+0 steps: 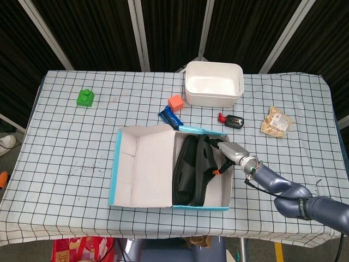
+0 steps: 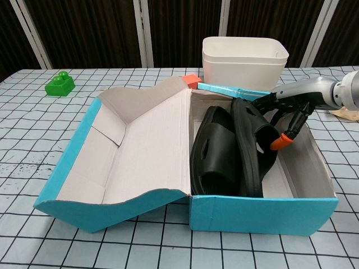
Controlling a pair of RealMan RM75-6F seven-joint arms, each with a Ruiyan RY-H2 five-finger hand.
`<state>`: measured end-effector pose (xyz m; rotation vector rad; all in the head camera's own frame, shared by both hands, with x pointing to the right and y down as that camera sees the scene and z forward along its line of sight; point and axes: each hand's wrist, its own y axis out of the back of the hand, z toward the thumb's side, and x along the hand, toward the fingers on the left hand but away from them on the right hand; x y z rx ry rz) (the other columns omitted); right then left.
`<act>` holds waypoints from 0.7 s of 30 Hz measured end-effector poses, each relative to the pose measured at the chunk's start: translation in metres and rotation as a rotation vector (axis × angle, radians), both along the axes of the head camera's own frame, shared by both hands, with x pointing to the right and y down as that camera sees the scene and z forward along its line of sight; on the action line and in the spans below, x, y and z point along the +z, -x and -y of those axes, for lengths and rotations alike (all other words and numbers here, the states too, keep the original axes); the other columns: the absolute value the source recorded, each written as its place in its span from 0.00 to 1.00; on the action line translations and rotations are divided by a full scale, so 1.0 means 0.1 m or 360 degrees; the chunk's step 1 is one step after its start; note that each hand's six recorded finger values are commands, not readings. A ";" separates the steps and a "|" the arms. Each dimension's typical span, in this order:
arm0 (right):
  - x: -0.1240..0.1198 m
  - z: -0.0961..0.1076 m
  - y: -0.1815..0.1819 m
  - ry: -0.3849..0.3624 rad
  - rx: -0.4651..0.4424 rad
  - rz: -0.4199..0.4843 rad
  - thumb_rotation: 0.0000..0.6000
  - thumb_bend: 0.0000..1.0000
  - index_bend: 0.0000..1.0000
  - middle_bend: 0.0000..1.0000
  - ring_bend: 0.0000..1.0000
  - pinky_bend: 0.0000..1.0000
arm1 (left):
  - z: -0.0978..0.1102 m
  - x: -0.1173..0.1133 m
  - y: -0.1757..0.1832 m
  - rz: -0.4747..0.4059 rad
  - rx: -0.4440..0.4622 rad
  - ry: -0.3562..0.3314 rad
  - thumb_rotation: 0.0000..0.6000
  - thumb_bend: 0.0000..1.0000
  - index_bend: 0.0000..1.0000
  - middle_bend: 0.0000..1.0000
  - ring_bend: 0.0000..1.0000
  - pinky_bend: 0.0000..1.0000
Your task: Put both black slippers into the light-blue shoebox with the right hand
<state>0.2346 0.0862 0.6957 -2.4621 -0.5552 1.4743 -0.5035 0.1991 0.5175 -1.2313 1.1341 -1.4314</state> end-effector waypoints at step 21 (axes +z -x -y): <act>-0.30 0.07 0.09 0.0011 -0.0094 -0.0076 1.00 0.19 0.04 0.09 0.05 0.18 | 0.00 0.00 0.01 -0.0028 0.0001 0.0011 1.00 0.44 0.06 0.01 0.00 0.02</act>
